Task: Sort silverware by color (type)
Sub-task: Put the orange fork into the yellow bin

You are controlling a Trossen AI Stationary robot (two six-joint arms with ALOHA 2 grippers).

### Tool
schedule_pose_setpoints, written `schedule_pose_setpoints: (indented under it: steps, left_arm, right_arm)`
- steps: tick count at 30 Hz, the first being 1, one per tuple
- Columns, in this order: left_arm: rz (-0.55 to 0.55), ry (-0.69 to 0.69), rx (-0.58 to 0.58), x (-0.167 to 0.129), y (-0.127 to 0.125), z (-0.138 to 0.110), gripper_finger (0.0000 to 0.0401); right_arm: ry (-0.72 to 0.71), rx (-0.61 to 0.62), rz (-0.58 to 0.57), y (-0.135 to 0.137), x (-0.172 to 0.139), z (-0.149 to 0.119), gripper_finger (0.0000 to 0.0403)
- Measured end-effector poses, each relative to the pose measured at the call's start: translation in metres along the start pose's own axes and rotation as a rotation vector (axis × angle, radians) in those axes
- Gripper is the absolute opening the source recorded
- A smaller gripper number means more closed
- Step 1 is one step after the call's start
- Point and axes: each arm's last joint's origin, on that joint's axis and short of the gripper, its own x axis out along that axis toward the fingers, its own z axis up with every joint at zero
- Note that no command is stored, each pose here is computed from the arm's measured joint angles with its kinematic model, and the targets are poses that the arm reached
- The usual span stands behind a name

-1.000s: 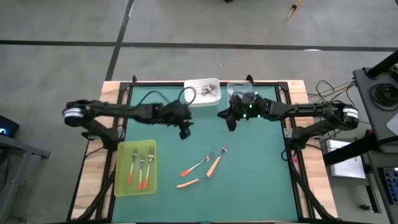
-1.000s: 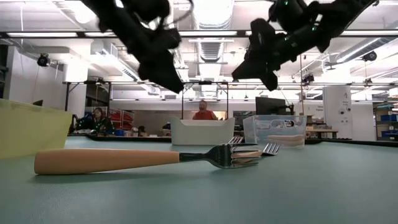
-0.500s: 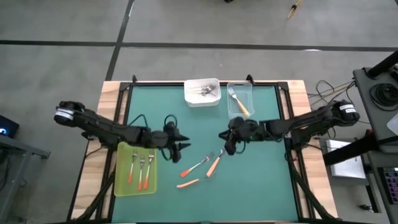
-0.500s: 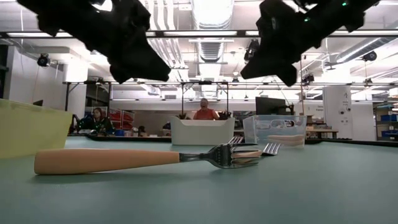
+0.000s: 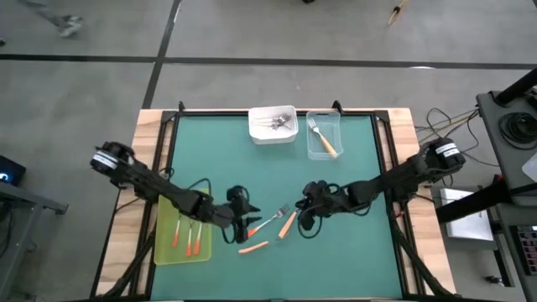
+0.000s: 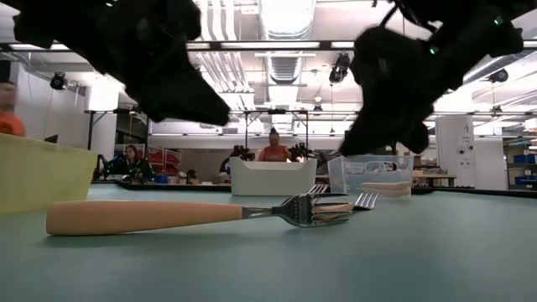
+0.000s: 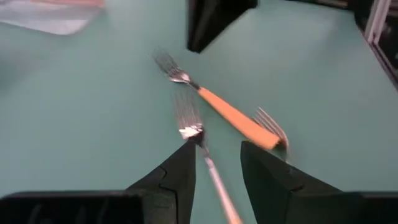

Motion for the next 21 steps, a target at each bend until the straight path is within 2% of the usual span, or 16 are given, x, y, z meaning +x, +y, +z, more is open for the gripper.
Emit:
schedule_pose_setpoints:
  steps: [6,13,17,18,21]
  left_arm:
    - [0.005,0.059,0.041,0.026,-0.017,-0.01,0.0109]
    - [0.039,0.085,0.083,0.057,-0.03,-0.012,0.0109]
    - [0.097,0.152,0.118,0.069,-0.034,-0.016,0.0109]
    - [0.14,0.18,0.135,0.068,-0.032,-0.018,0.0109]
    - [0.201,0.184,0.136,0.075,-0.033,-0.017,0.0109]
  right_arm:
    - [0.084,-0.003,-0.073,-0.003,0.011,-0.011,0.0027]
    - [0.127,-0.018,-0.08,-0.002,0.004,-0.013,0.0027]
    - [0.133,-0.03,-0.084,-0.001,0.001,-0.015,0.0027]
    - [0.133,-0.032,-0.086,-0.001,0.002,-0.016,0.0027]
    - [0.135,-0.036,-0.077,0.001,0.002,-0.018,0.0027]
